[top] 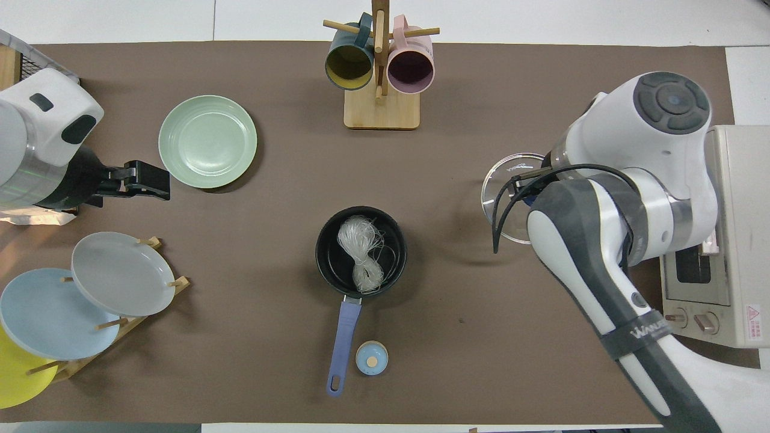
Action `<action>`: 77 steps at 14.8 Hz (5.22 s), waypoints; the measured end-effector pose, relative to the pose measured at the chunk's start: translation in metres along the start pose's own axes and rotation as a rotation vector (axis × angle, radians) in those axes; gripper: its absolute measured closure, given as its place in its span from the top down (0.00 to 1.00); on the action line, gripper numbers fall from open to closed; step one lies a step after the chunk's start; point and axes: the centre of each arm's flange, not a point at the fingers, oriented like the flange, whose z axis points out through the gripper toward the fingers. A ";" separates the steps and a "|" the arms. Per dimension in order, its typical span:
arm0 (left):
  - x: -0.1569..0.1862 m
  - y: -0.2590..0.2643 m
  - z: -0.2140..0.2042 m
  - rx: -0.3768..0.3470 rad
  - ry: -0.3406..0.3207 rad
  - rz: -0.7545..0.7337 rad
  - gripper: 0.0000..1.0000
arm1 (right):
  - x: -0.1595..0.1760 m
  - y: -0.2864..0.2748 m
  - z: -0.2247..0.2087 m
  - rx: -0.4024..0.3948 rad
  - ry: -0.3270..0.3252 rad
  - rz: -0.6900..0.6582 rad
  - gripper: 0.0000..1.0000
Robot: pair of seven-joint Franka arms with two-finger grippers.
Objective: Transfer vermicelli from plate to pot
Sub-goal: 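Withdraw the left gripper while the right gripper lifts the glass lid, then move the glass lid over the pot with the right gripper, then lower the lid onto the pot and open the right gripper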
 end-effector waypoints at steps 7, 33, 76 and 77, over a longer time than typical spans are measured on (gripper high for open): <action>-0.013 -0.004 -0.035 0.022 -0.030 0.002 1.00 | -0.004 -0.141 -0.025 0.013 0.056 0.147 0.66; 0.004 -0.001 -0.013 -0.016 -0.046 0.007 1.00 | -0.050 -0.295 0.036 -0.001 0.039 0.201 0.66; 0.004 -0.002 -0.014 -0.021 -0.044 0.005 1.00 | -0.008 -0.193 -0.047 -0.045 0.108 0.261 1.00; 0.004 -0.002 -0.014 -0.021 -0.044 0.005 1.00 | -0.004 -0.170 -0.062 -0.051 0.100 0.261 1.00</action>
